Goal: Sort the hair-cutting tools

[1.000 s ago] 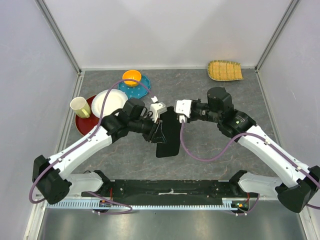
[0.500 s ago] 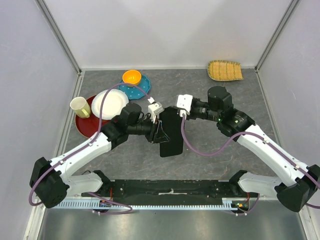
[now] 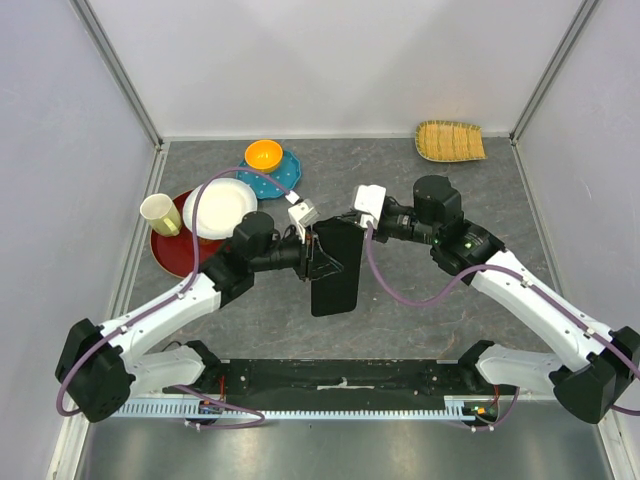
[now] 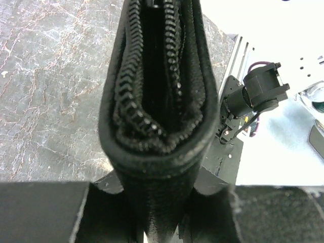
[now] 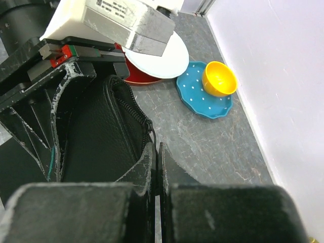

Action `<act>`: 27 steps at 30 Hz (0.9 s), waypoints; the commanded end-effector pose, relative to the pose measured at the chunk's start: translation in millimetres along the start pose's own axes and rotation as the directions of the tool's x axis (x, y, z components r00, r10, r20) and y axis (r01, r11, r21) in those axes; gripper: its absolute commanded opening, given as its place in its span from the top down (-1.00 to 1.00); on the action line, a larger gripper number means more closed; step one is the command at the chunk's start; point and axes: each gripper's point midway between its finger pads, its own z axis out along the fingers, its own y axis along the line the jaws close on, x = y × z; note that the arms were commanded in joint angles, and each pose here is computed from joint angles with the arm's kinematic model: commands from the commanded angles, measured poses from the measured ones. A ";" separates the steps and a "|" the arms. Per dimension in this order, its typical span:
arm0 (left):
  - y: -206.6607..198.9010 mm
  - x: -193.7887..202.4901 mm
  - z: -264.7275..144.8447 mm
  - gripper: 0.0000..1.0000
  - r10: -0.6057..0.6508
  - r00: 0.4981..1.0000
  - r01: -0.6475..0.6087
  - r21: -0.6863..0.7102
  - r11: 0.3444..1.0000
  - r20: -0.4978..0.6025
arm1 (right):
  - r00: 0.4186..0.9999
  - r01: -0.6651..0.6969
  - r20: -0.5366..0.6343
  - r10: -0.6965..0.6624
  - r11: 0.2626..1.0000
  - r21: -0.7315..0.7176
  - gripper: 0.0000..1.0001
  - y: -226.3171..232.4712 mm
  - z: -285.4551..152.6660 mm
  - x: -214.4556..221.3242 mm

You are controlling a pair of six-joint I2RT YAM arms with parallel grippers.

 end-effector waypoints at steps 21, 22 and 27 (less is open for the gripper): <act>-46.5 -11.2 0.1 0.95 0.121 0.984 -0.090 0.224 0.971 -0.128 | 0.959 0.271 0.107 -0.263 0.960 -0.074 1.00 10.6 33.4 -61.2; -46.6 -10.4 0.5 0.95 0.121 0.984 -0.089 0.225 0.970 -0.130 | 0.958 0.273 0.116 -0.264 0.959 -0.070 1.00 10.6 34.4 -63.9; -39.2 -14.4 0.8 0.95 0.119 0.986 -0.099 0.168 0.981 -0.113 | 0.975 0.215 0.068 -0.211 0.975 -0.053 1.00 9.5 37.7 -50.8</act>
